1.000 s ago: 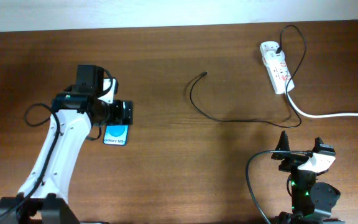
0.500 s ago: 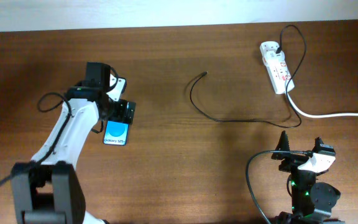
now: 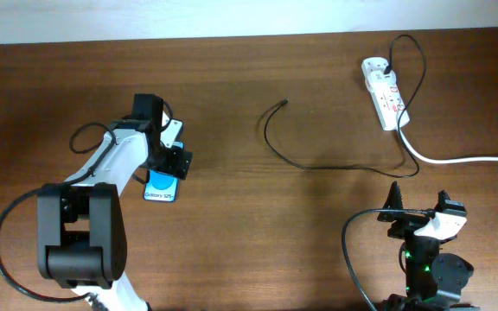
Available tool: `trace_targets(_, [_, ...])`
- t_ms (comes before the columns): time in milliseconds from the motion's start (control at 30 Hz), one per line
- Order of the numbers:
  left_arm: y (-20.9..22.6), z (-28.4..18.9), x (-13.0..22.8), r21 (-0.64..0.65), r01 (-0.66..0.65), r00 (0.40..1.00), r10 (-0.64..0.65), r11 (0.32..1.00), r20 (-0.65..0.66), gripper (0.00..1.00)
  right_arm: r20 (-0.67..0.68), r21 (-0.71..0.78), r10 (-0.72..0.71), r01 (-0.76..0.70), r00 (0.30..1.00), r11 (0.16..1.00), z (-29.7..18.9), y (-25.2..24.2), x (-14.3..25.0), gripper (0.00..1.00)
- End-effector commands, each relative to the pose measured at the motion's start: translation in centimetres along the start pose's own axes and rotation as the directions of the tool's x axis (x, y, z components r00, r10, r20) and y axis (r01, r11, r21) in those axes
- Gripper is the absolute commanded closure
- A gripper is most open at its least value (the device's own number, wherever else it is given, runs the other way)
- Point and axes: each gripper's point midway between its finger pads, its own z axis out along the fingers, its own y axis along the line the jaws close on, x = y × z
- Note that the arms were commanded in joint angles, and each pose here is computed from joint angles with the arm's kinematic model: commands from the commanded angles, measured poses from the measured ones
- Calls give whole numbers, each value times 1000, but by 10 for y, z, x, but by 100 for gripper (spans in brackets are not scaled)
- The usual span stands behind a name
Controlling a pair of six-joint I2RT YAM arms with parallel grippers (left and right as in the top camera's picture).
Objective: Plug charger to phone and switch on socket
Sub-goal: 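Lower the left gripper over the blue phone and grasp its top edge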
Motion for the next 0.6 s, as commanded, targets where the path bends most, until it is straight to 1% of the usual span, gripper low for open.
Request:
trace_targets(0, [2,13,0,-8,-21,1000,21,1000,-22,1,-4,5,-1,1,1000,1000,0,-1,2,2])
trace_targets(167, [-2,31,15,10,-22,995,22,1000,-94,1,-4,5,0,0,1000,1000,0,-1,2,2])
trace_targets(433, [-9,28,45,42,-17,976,26,999,-217,1,-4,5,0,0,1000,1000,0,-1,2,2])
trace_targets(567, [-4,28,44,20,78,974,-71,997,-215,1,-4,5,0,0,1000,1000,0,-1,2,2])
